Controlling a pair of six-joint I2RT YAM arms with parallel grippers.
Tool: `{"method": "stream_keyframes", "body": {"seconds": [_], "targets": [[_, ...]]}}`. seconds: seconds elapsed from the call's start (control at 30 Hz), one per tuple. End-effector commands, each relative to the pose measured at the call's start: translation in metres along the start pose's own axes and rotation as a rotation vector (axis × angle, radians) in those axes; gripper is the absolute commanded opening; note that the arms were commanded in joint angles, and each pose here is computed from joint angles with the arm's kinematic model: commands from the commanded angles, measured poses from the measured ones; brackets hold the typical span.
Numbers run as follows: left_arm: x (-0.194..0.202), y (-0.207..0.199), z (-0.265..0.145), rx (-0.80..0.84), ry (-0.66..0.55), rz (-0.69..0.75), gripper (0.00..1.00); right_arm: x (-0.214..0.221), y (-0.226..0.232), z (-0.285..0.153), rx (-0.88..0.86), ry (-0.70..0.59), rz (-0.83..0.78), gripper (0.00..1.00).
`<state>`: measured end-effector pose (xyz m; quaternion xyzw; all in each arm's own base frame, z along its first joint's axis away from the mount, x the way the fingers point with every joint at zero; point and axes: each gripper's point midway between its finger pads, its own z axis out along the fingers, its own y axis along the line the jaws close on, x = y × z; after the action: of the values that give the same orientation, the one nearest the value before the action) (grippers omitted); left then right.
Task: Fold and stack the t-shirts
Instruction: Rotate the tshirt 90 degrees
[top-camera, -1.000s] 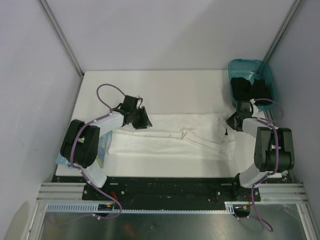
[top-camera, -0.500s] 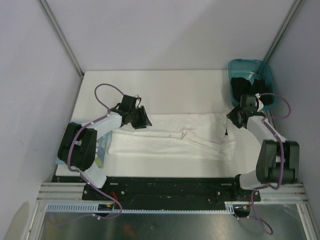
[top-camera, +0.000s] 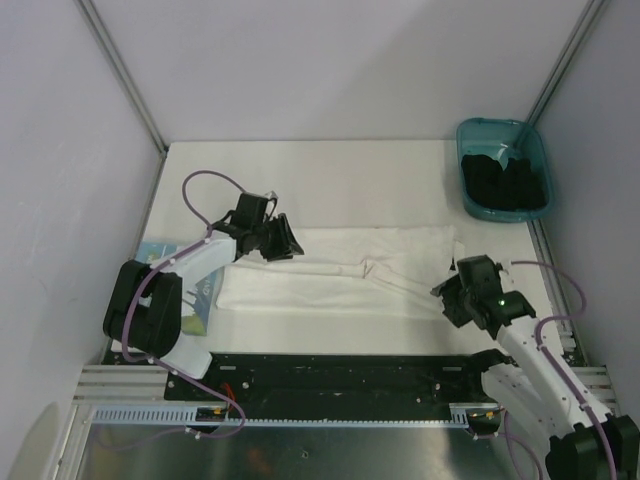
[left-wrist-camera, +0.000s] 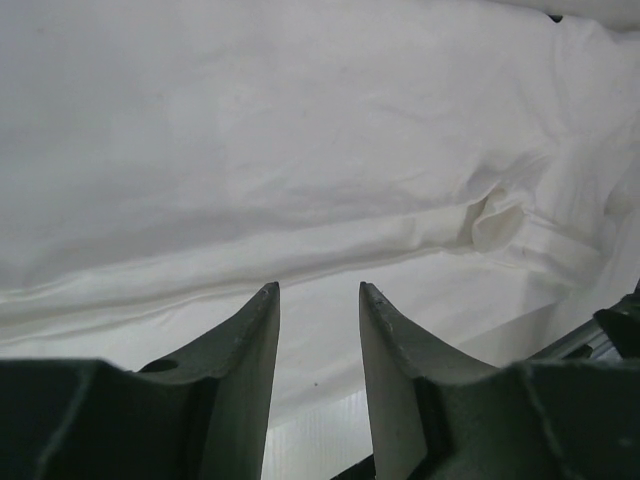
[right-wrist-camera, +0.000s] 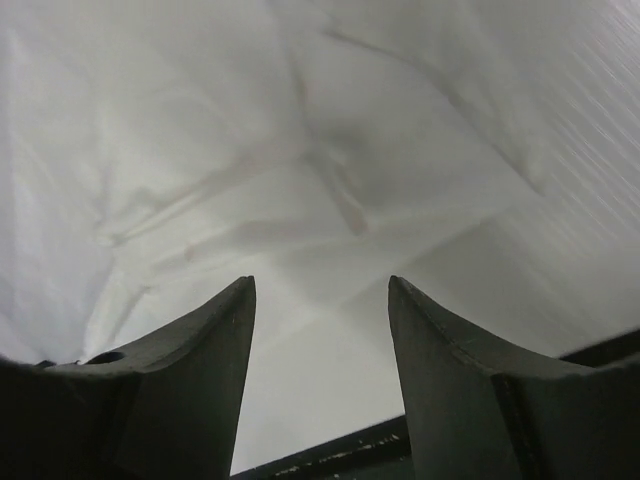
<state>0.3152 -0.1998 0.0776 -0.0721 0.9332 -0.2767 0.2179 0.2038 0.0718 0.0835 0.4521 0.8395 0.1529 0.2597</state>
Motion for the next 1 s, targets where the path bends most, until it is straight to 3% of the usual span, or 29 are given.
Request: {"method": "stream_keyframes", "body": {"seconds": [0.0,0.4,0.97], "targets": [[-0.003,-0.014,-0.017,0.065,-0.024,0.025,0.42,0.008,-0.030,0.000,0.094,-0.031,0.191,0.61],[-0.002,-0.019,-0.019,0.085,-0.019,0.030,0.42,0.012,-0.040,0.018,0.150,-0.061,0.218,0.73],[-0.005,-0.019,-0.021,0.080,-0.029,0.019,0.41,0.015,-0.056,0.040,0.252,-0.074,0.172,0.69]]}}
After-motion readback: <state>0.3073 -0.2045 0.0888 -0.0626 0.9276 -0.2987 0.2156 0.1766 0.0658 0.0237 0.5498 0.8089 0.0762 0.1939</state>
